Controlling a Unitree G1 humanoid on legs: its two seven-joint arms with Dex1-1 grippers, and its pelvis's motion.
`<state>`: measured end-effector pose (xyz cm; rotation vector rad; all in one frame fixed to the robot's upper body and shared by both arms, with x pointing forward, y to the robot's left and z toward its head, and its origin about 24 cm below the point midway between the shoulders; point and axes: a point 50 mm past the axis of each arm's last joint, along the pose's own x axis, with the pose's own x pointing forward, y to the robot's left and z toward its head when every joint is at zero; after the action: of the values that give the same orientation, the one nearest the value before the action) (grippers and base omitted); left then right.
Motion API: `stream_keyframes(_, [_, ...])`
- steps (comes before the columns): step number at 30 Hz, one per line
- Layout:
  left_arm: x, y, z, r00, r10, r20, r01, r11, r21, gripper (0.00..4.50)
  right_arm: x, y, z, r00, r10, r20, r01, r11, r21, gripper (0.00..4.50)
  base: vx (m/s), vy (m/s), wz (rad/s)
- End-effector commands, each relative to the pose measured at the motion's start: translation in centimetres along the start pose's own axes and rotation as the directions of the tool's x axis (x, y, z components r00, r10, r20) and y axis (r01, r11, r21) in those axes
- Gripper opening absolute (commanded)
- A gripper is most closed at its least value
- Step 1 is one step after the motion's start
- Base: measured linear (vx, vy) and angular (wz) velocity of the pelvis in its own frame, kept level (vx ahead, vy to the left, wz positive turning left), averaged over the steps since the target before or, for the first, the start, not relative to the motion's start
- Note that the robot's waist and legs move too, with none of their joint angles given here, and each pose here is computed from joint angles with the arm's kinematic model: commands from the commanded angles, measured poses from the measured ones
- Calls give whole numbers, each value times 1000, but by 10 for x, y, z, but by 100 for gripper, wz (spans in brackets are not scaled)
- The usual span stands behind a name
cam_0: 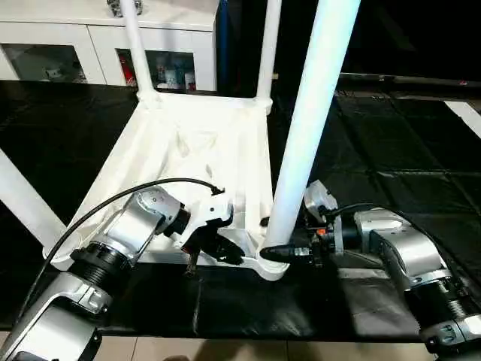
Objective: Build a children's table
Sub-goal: Rotate leg to tighten
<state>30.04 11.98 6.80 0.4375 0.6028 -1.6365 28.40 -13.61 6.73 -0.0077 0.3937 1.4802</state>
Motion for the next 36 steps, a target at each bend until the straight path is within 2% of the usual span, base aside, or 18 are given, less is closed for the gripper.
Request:
stream_keyframes(1, [6,-5,12,997,-77,17,76,995,64,0,-2,-1,3,1000,13,-5,-13,1000,0,284,0,0,0])
stream_keyframes(7, [7,-3,12,998,-65,27,63,997,54,0,-1,0,4,1000,19,20,-20,1000,15,235,0,0,0])
stream_keyframes(9, [9,0,14,998,-25,53,24,999,25,0,3,2,3,999,5,42,-6,1000,26,225,0,0,0])
stream_keyframes(13, [17,12,22,987,113,113,-108,993,-55,0,18,-4,-4,985,-161,62,156,985,71,215,0,0,0])
stream_keyframes(15, [23,17,28,973,181,142,-168,981,-100,0,28,-14,-8,952,-304,49,297,949,108,212,0,0,0])
stream_keyframes(16, [33,25,37,941,289,176,-261,951,-168,0,38,-24,-10,888,-459,17,452,880,143,210,0,0,0])
stream_keyframes(21, [45,33,47,895,398,202,-344,904,-254,0,51,-32,-11,794,-608,-12,598,778,192,202,0,0,0])
stream_keyframes(22, [48,37,52,871,442,214,-375,880,-290,0,57,-34,-10,767,-642,-20,633,749,196,202,0,0,0])
stream_keyframes(23, [48,37,52,871,442,214,-375,880,-290,0,57,-34,-10,767,-642,-20,633,749,196,202,0,0,0])
stream_keyframes(25, [50,41,57,844,487,227,-407,855,-323,0,64,-37,-6,732,-681,-16,668,714,209,202,0,0,0])
stream_keyframes(26, [51,44,62,824,513,239,-427,841,-332,0,72,-39,1,720,-693,20,673,706,220,202,0,0,0])
stream_keyframes(28, [50,43,63,823,512,245,-428,843,-326,0,75,-39,5,723,-689,43,667,713,215,266,0,0,0])
stream_keyframes(31, [47,42,61,832,500,239,-424,852,-306,0,73,-37,7,733,-678,61,653,726,216,278,0,0,0])
stream_keyframes(35, [39,37,48,867,450,216,-395,883,-253,0,58,-32,5,788,-608,93,587,789,184,327,0,0,0])
stream_keyframes(36, [36,36,45,878,431,209,-383,893,-236,0,53,-30,4,806,-584,98,564,808,169,327,0,0,0])
